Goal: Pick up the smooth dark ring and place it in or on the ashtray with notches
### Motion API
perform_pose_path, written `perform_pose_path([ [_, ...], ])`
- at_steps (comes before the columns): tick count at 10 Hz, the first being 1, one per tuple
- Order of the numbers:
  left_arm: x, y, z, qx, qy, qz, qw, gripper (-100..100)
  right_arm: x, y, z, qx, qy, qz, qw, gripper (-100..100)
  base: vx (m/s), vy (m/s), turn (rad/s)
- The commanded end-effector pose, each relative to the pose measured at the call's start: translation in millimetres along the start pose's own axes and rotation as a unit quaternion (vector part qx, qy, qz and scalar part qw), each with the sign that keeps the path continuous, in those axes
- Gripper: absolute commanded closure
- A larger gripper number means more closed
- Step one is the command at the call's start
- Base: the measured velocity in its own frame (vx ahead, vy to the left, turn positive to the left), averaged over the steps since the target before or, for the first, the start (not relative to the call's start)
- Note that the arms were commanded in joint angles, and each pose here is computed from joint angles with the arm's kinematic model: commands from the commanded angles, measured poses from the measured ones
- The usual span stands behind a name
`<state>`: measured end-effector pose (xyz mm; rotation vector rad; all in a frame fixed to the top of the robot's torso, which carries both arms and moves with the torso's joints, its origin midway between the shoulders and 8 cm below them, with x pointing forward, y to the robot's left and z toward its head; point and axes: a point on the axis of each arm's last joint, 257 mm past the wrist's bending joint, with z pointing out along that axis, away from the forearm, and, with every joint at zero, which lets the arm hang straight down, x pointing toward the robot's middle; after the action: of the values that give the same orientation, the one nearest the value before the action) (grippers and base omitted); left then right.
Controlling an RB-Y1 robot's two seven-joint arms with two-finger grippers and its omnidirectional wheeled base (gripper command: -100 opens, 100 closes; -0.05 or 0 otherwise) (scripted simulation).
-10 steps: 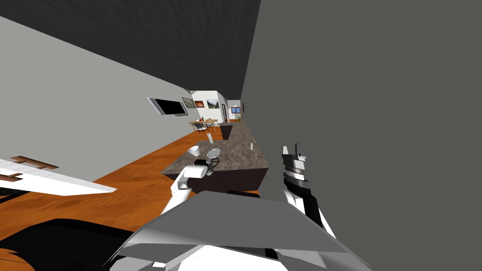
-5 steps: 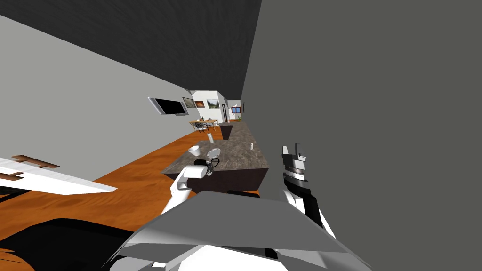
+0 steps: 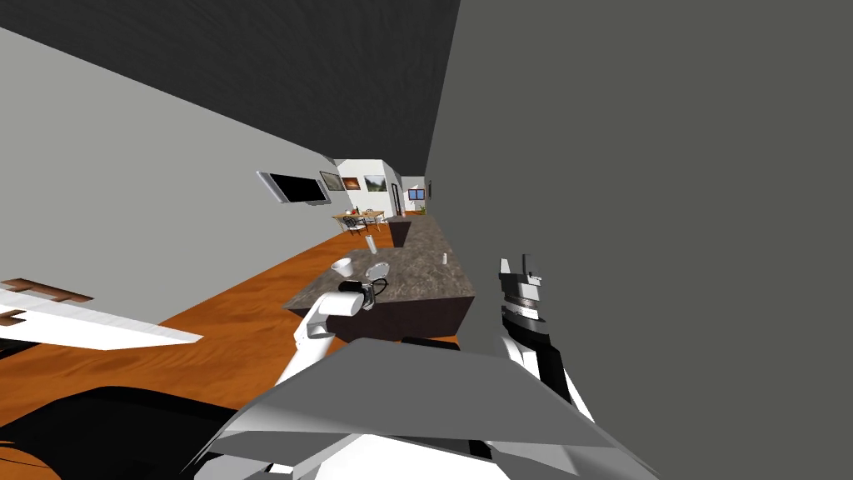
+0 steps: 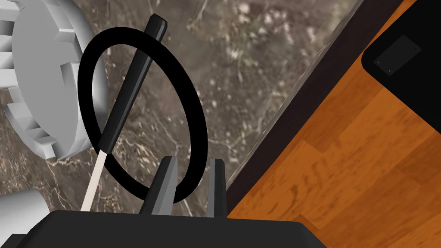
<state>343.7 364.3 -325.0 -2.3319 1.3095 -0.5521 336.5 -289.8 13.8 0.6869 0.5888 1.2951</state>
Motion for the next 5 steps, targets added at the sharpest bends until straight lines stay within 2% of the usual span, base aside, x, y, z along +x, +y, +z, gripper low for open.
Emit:
perform_pose_path([
  [1,-0.6,-21,-9.5,0.029,-0.001,-0.006,0.9995,100,0,0,0.0,0.0,0.0,0.0,1.0,0,-0.067,0.046,-0.089],
  [3,-19.8,-45,-22.4,0.06,-0.018,-0.025,0.9977,100,0,0,0.0,0.0,0.0,0.0,1.0,0,-0.097,0.072,-0.168],
  [5,-32.3,-55,-29.5,0.074,-0.029,-0.037,0.9962,100,0,0,0.0,0.0,0.0,0.0,1.0,0,-0.109,0.066,-0.115],
])
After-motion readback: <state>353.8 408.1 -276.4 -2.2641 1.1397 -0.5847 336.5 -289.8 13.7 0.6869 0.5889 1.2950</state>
